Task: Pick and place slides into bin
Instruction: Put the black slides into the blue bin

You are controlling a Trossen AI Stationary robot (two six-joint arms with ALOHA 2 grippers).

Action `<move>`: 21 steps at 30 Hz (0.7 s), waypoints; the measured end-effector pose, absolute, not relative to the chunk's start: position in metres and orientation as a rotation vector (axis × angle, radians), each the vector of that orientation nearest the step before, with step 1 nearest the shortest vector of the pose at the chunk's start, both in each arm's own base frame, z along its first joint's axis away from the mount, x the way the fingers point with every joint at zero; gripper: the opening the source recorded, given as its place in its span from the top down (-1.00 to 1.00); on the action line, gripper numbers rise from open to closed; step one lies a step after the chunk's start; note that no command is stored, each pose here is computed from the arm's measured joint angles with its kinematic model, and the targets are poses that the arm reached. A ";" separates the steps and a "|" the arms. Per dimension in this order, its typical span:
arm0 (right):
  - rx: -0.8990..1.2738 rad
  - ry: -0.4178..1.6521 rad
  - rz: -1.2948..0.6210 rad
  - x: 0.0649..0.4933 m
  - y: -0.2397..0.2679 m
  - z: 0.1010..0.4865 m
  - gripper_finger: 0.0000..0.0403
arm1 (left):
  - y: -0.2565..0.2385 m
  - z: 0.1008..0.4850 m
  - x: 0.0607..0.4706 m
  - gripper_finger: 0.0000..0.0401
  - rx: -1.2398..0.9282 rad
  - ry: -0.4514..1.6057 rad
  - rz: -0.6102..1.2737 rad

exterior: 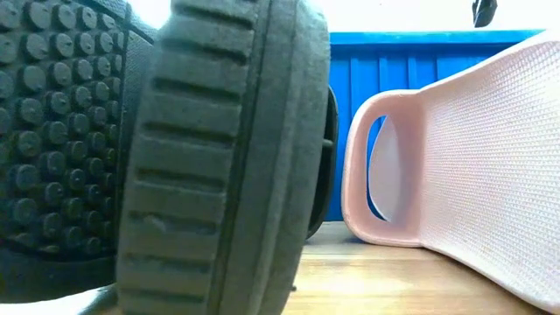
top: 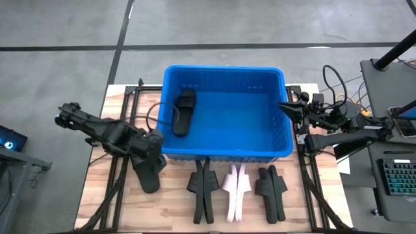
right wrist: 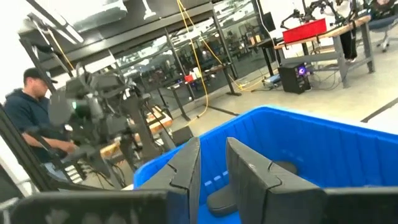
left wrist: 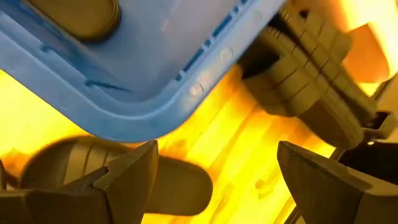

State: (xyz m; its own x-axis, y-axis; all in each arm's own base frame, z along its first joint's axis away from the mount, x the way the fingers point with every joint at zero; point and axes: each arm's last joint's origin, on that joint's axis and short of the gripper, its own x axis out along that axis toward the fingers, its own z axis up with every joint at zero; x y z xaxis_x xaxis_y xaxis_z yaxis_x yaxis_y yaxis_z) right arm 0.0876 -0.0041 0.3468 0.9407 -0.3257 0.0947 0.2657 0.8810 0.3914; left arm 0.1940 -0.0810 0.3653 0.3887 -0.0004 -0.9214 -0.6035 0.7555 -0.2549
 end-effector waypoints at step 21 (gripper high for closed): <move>0.387 -0.098 -0.312 0.089 -0.004 0.341 0.60 | -0.155 0.281 0.202 -0.56 -0.102 1.496 0.562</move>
